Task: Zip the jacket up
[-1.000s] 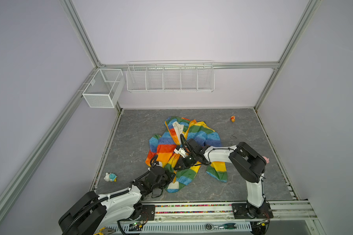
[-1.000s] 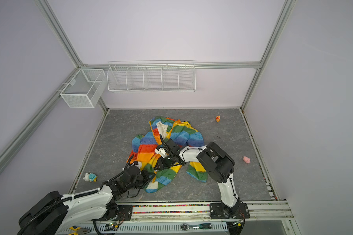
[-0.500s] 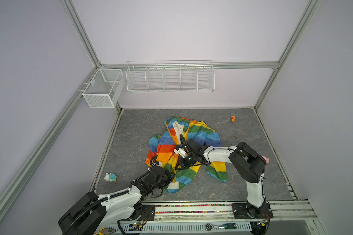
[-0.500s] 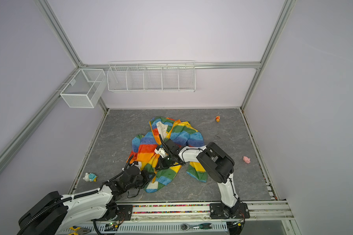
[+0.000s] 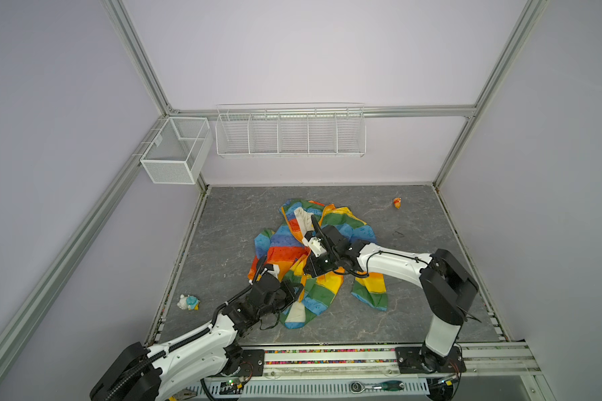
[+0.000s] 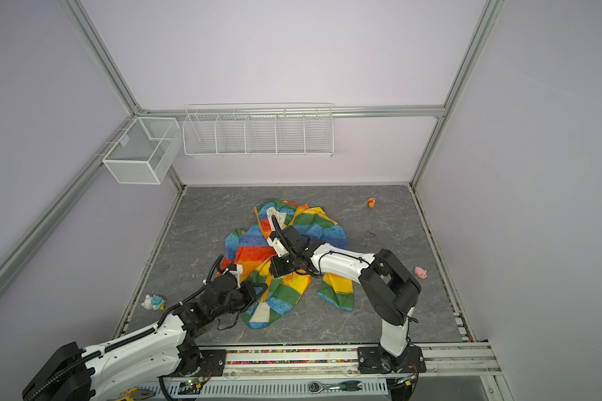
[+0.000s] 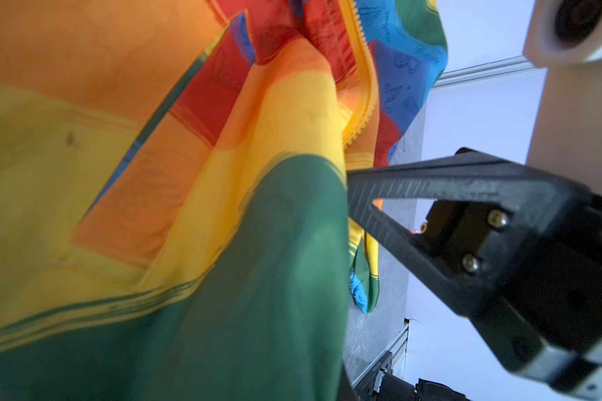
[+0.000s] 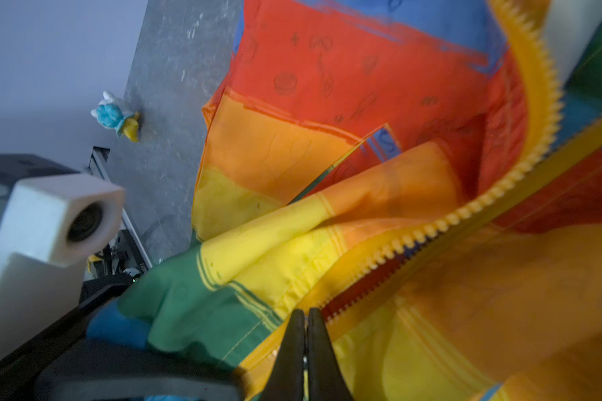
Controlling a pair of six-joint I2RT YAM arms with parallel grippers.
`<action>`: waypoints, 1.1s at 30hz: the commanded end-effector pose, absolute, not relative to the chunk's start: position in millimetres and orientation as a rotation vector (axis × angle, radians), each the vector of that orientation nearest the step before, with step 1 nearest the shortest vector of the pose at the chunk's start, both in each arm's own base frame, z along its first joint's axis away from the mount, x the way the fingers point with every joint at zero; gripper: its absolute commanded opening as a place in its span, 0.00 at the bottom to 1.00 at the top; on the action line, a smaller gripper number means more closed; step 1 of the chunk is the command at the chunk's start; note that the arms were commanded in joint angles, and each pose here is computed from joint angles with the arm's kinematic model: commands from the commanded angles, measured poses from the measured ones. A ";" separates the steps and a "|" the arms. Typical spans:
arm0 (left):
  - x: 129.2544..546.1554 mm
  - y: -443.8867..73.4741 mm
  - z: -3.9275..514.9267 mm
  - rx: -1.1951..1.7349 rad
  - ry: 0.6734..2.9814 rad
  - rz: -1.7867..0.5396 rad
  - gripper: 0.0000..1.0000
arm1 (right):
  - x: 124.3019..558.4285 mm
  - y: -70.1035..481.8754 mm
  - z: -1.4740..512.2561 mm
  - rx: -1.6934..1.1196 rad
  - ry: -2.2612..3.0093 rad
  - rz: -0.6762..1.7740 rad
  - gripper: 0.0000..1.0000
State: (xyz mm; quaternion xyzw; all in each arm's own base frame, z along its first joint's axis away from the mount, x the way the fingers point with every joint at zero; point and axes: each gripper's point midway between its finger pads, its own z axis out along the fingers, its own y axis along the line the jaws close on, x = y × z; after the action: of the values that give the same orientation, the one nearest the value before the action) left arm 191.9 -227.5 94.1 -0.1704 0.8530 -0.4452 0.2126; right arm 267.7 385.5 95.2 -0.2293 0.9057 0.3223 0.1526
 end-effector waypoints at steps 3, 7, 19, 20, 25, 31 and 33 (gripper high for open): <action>190.9 -227.0 106.5 -0.418 2.386 -1.215 0.00 | 312.9 358.7 99.4 -0.581 2.568 0.708 0.07; 192.3 -224.4 118.6 -0.411 2.356 -1.228 0.00 | 325.9 355.2 105.3 -0.572 2.551 0.671 0.07; 203.4 -194.4 123.1 -0.446 2.363 -1.081 0.00 | 378.9 332.5 131.4 -0.472 2.483 0.575 0.07; 207.4 -189.8 126.6 -0.450 2.360 -1.055 0.00 | 383.1 330.8 137.1 -0.468 2.472 0.574 0.07; 235.5 -172.2 154.0 -0.368 2.347 -0.854 0.00 | 400.2 320.8 163.6 -0.433 2.420 0.589 0.07; 298.9 -170.4 220.9 -0.194 2.292 -0.589 0.00 | 417.6 300.7 208.6 -0.354 2.340 0.655 0.07; 325.3 -175.5 248.6 -0.124 2.262 -0.523 0.00 | 424.8 288.2 226.9 -0.318 2.307 0.662 0.07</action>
State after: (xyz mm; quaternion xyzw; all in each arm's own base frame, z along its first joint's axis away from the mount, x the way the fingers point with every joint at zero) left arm 300.1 -188.4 223.1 -0.0988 0.8867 -0.2813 0.3534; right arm 409.1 313.1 176.5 -0.1412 0.9086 0.2564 0.2978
